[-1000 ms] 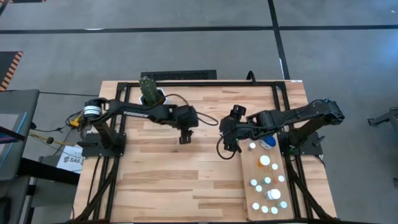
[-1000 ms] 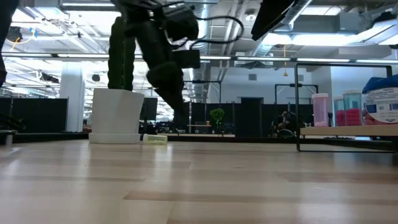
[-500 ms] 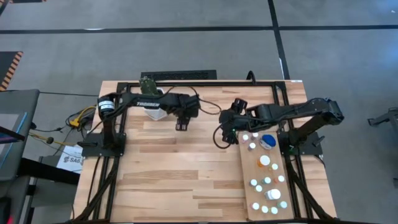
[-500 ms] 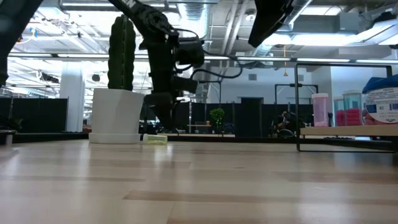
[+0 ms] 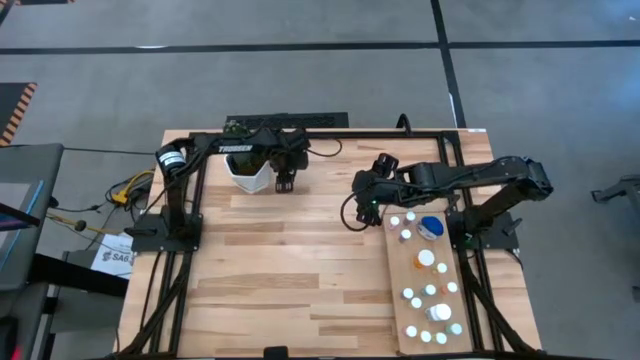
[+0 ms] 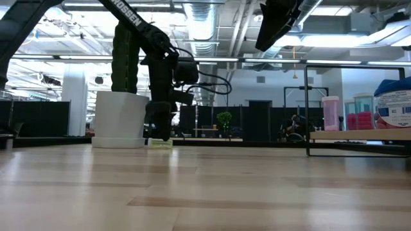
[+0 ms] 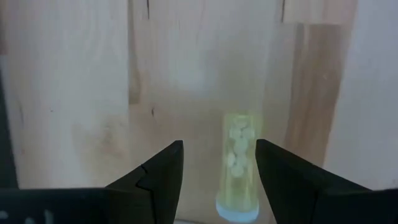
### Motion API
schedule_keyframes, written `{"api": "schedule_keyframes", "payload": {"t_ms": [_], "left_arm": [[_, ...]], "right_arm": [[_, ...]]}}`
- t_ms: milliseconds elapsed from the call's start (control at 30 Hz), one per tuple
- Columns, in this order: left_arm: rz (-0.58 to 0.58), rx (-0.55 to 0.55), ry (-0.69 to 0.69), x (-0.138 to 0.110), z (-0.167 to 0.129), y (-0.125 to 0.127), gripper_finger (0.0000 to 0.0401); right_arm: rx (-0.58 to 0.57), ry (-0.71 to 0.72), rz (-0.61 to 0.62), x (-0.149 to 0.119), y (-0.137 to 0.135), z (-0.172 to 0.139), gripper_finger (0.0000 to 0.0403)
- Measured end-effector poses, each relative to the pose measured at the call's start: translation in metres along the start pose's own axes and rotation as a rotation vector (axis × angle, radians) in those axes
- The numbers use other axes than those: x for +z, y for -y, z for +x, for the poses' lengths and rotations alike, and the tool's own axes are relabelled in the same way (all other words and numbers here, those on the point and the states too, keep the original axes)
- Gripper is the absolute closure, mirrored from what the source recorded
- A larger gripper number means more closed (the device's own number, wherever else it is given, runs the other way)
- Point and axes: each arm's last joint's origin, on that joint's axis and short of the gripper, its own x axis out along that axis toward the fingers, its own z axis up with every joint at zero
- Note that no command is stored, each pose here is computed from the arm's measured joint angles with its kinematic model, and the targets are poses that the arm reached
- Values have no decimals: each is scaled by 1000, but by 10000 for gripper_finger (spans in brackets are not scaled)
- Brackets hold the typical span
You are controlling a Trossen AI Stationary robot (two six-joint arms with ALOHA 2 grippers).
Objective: Pick and place medicine bottles onto shelf by color
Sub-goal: Put the yellow pill bottle on the shelf
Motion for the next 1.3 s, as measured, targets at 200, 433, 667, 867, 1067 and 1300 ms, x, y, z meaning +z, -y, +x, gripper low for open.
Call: {"api": "schedule_keyframes", "payload": {"t_ms": [200, 433, 667, 867, 1067, 1300], "left_arm": [[17, -14, -14, -3, 5, 1, 213], [18, -59, -17, -8, 11, 7, 214], [18, -45, -37, -14, 20, 15, 243], [18, -35, -45, -14, 20, 19, 297], [35, -28, -55, -9, 17, 23, 335], [90, -19, -36, 9, 3, 37, 322]], "right_arm": [[1, -1, -3, 0, 0, 0, 23], [0, 0, -10, 0, 0, 0, 23], [0, 1, -9, 0, 0, 0, 23], [1, 1, -9, 0, 0, 0, 23], [0, 0, -10, 0, 0, 0, 23], [-2, -10, -16, -1, 0, 0, 23]]}}
